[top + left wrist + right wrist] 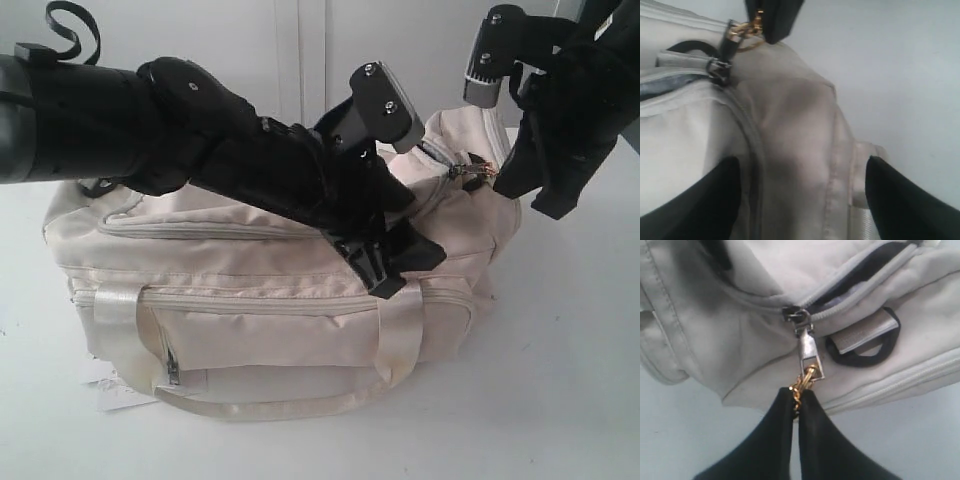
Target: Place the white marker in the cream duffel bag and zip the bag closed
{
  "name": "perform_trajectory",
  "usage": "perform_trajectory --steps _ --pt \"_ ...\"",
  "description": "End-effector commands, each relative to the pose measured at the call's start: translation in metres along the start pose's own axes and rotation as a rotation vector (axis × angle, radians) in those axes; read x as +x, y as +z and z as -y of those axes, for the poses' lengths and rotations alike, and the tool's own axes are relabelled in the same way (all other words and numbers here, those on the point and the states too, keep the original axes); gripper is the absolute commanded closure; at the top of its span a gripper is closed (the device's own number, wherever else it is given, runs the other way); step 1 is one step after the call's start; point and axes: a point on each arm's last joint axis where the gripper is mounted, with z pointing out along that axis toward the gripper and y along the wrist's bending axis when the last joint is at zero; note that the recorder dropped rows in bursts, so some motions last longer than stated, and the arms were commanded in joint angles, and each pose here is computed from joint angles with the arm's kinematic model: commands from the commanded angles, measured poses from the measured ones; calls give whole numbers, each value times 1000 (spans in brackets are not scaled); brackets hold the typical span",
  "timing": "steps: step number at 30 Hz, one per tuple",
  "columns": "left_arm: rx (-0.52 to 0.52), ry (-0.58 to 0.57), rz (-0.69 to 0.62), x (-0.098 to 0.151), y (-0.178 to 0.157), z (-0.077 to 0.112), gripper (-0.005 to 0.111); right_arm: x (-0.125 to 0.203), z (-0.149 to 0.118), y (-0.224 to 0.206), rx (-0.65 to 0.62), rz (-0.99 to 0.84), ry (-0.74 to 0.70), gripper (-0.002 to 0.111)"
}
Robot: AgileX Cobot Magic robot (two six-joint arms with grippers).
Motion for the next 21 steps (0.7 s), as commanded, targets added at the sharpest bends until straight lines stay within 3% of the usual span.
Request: perform_trajectory --steps 1,9,13,21 --pt "-170 -4 24 -3 2 -10 35 5 -4 -7 -48 -26 5 108" --pt "-257 -18 -18 13 21 -21 38 0 -5 -7 -57 26 9 108" --pt "-254 -20 -24 15 23 -21 68 -1 -5 -7 -52 36 12 108" --pt "-203 15 -46 19 28 -17 107 -3 -3 -7 -38 56 18 108"
